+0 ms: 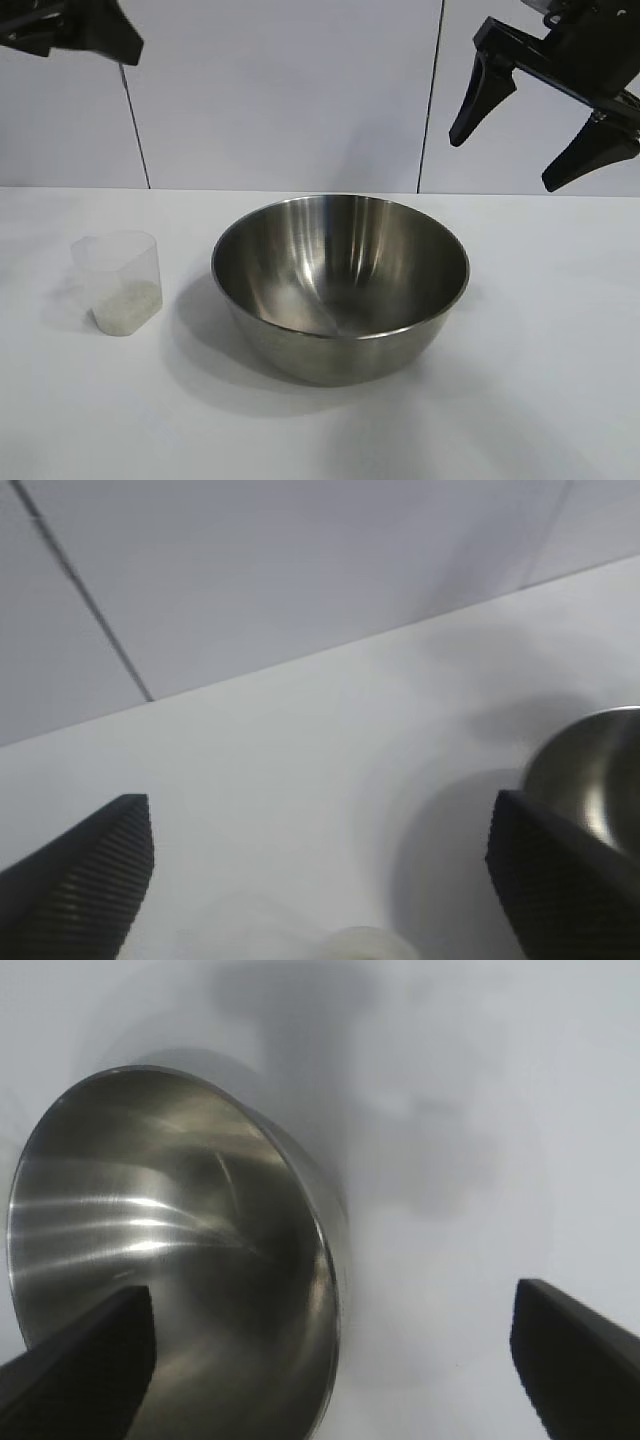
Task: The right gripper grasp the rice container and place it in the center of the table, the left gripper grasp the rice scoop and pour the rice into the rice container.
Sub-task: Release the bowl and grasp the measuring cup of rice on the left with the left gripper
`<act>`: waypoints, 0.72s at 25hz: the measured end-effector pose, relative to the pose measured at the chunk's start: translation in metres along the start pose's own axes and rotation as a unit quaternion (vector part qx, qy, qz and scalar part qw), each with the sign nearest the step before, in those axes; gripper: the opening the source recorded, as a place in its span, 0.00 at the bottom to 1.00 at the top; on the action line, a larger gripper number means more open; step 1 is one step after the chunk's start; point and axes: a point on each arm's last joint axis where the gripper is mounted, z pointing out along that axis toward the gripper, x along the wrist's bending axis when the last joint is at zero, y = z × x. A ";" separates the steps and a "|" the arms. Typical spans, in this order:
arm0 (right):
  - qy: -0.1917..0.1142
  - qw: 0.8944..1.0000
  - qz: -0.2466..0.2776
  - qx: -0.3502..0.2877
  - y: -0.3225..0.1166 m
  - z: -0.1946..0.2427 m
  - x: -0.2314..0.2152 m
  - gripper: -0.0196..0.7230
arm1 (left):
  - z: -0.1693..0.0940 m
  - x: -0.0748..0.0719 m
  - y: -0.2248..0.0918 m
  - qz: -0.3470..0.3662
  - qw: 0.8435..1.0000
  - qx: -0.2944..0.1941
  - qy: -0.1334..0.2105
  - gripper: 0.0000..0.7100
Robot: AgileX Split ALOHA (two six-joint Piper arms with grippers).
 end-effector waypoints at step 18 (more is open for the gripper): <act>0.000 1.000 -0.007 0.000 0.000 0.000 0.000 0.92 | -0.021 0.012 -0.049 -0.080 0.946 -0.287 0.130 0.89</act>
